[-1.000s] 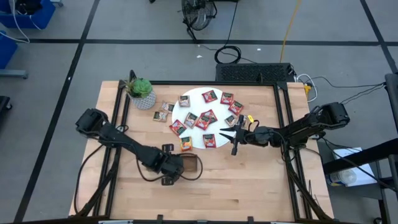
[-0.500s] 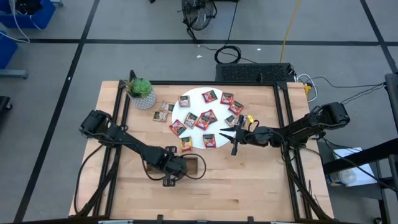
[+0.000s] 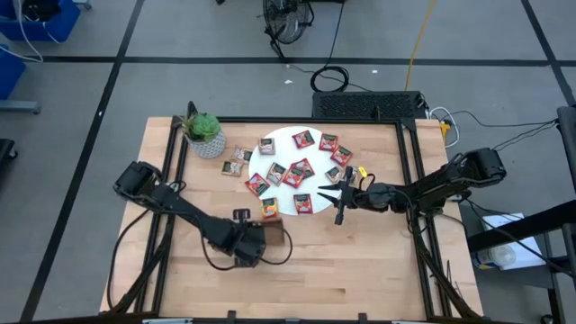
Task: Pick & Place Tea
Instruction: Put the orange tea bag into the middle section of the wooden organizer
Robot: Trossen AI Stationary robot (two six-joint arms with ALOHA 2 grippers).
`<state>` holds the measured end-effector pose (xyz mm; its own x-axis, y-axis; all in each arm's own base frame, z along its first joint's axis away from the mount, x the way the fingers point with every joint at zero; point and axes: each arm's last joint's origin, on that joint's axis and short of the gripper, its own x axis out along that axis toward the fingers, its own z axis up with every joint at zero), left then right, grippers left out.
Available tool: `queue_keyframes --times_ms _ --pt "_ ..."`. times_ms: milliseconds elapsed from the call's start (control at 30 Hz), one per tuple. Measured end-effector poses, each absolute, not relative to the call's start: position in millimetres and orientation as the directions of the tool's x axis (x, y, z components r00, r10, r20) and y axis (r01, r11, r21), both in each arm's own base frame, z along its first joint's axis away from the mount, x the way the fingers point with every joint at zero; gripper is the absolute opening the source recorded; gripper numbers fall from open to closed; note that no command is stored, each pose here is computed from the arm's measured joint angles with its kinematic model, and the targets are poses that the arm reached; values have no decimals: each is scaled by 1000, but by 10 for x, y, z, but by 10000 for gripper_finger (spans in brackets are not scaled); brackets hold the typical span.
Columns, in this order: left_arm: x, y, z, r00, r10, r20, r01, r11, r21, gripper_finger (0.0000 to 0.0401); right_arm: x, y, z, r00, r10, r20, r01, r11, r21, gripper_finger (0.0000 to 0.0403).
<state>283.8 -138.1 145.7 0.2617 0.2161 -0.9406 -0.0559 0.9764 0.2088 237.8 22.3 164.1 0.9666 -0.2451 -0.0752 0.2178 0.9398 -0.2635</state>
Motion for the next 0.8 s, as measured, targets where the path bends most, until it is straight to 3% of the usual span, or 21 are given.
queue_keyframes --times_ms 267,600,800 --pt "2821 -1426 1475 284 252 -925 -60 968 245 2 2378 223 1641 967 -245 -75 218 940 -263 61" --pt "2857 -1512 1506 245 49 -968 109 991 77 7 2378 224 1642 967 -245 -75 218 940 -263 61" --pt "2854 -1503 1526 261 75 -962 152 981 118 9 2378 223 1642 967 -245 -75 218 940 -263 61"
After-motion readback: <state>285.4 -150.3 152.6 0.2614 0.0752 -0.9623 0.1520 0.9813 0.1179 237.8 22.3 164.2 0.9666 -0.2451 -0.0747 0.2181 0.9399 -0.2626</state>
